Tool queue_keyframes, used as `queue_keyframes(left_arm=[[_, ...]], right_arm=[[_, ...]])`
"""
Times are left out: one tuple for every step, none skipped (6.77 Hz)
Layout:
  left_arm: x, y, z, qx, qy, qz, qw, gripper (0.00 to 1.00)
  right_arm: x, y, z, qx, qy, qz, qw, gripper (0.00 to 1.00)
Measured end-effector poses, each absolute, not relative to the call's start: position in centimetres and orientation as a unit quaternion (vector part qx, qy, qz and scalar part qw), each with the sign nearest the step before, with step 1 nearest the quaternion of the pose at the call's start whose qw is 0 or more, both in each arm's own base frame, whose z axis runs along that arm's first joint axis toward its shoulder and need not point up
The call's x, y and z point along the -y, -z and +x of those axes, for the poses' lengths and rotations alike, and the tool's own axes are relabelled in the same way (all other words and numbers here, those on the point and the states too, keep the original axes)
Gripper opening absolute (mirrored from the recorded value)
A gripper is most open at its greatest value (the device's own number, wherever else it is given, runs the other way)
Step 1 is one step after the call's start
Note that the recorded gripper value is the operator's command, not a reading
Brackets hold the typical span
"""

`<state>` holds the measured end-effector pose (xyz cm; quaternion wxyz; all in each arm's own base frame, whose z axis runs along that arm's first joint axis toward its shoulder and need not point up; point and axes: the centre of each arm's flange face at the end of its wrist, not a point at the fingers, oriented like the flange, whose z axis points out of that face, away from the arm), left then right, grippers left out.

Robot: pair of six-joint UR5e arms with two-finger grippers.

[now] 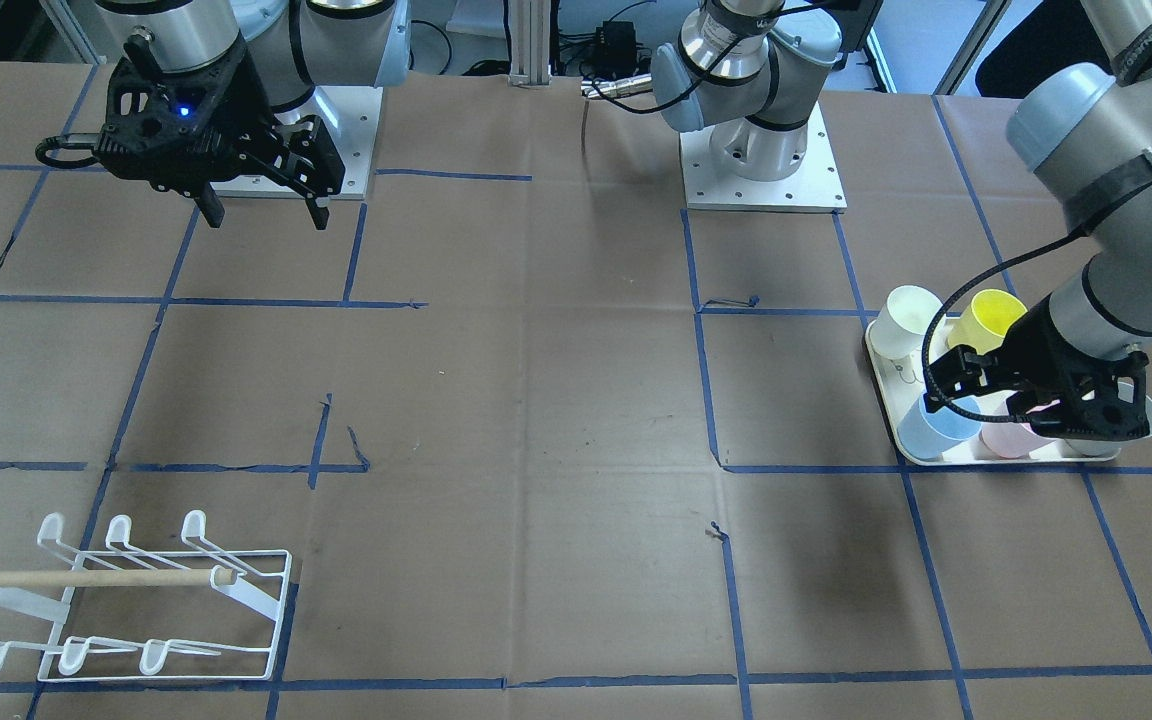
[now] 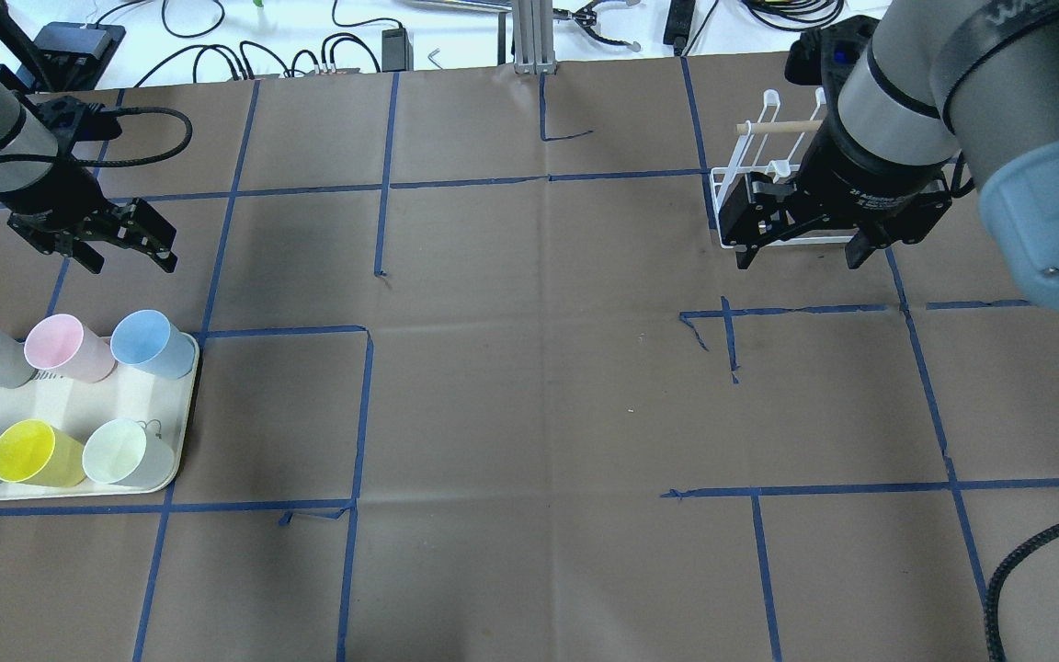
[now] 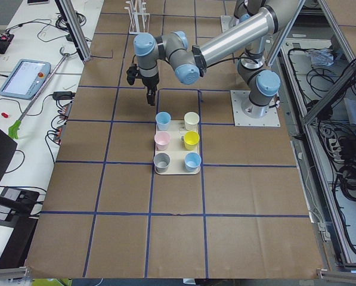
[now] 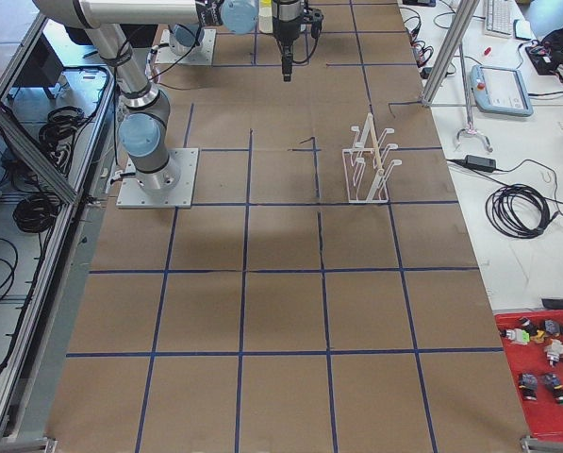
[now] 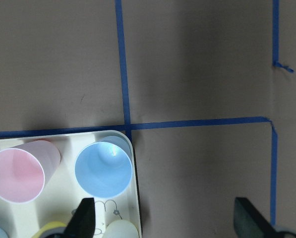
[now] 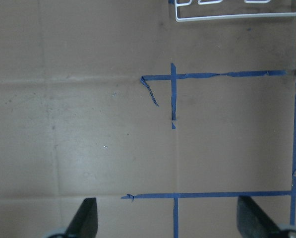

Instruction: Transfer IKEA cup to right arm and place on rack

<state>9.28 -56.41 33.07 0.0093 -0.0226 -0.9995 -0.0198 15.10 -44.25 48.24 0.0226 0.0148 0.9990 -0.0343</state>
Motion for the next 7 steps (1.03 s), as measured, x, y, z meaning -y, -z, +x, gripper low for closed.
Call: queue_keyframes(left_arm=[[56.1,-30.9,9.3,1.0,0.016,-0.023,0.007,0.98],[55.4,-28.7,9.2,1.0,0.009,-0.022,0.003,0.99],[54.4,-27.0,9.1,1.0,0.005,-0.021,0.001,0.99],[53.6,-25.8,9.0,1.0,0.007,-0.02,0.0,0.99],[53.0,-25.4,9.0,1.0,0.009,-0.019,0.0,0.99],[52.4,-24.9,8.8,1.0,0.015,-0.017,0.003,0.99],[51.6,-24.0,8.9,1.0,0.023,-0.013,0.007,0.99]], right_arm=[[44.7,-48.6,15.6,-0.997,0.057,0.023,0.047,1.0],[45.0,-48.3,16.1,-0.993,0.078,0.041,0.074,1.0],[45.1,-47.1,16.4,-0.99,0.094,0.064,0.089,1.0],[44.9,-45.7,16.5,-0.984,0.117,0.093,0.1,1.0],[44.7,-44.9,16.6,-0.976,0.144,0.124,0.11,1.0],[44.5,-44.2,16.8,-0.965,0.182,0.145,0.123,1.0],[44.1,-43.1,17.1,-0.953,0.216,0.161,0.138,1.0]])
